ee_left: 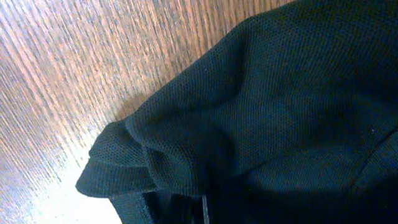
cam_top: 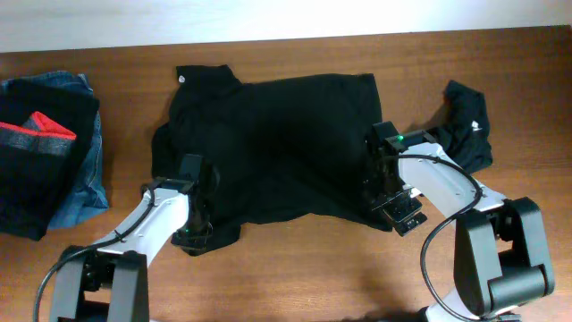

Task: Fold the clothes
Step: 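Lift the bottom hem with both grippers and fold it up toward the collar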

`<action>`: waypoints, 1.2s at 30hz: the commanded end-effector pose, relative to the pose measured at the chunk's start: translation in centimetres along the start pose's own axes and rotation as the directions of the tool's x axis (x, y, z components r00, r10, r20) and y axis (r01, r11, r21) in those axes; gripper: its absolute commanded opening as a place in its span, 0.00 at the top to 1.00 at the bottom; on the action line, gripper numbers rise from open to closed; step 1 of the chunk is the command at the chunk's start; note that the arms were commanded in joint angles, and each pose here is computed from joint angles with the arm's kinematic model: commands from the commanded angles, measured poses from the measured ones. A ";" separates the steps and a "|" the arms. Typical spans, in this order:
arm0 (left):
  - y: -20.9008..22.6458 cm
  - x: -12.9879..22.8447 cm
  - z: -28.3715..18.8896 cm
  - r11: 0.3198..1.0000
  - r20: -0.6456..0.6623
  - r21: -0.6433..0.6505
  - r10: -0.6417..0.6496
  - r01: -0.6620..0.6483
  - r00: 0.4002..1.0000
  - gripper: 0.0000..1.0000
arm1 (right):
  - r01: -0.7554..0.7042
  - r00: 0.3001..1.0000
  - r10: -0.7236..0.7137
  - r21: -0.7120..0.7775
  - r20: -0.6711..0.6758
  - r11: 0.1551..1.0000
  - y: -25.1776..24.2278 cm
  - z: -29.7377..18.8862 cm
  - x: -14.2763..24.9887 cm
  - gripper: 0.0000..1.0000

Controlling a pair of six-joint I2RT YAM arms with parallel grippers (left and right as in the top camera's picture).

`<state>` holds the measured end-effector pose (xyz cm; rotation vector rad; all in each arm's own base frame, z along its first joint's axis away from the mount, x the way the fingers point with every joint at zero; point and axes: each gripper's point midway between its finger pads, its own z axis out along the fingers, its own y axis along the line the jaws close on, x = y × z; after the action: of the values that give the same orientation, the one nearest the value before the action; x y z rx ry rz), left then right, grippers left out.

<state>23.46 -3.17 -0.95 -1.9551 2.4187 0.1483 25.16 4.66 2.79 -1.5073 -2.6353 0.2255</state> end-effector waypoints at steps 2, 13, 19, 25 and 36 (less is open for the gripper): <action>5.0 -0.9 3.3 0.982 0.059 -0.186 0.019 -0.007 0.998 0.99 | -0.001 1.000 0.001 -0.003 0.019 1.000 -0.1 1.7 0.1 0.00; 4.7 -1.4 3.3 0.985 0.084 -0.173 0.021 -0.006 0.996 0.99 | 0.057 0.991 -0.050 -0.059 0.122 0.997 1.0 3.2 -1.6 0.21; 4.7 -1.4 3.3 0.985 0.085 -0.173 0.021 -0.006 0.996 0.99 | 0.128 0.985 -0.122 -0.047 0.124 0.991 0.9 3.5 -1.5 0.38; 4.4 -0.9 3.4 0.987 0.055 -0.162 0.014 -0.005 0.998 0.99 | 0.154 0.983 -0.152 -0.003 0.105 0.988 -0.3 3.9 -1.1 0.21; 3.1 -2.8 3.5 0.990 0.158 -0.095 -0.091 0.107 0.983 1.00 | 0.155 0.986 -0.153 -0.031 0.061 0.987 0.1 3.9 -0.3 0.15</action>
<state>23.91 -3.10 -1.00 -1.9848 2.3539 0.1238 26.26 3.63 0.07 -1.3679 -2.8458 0.2183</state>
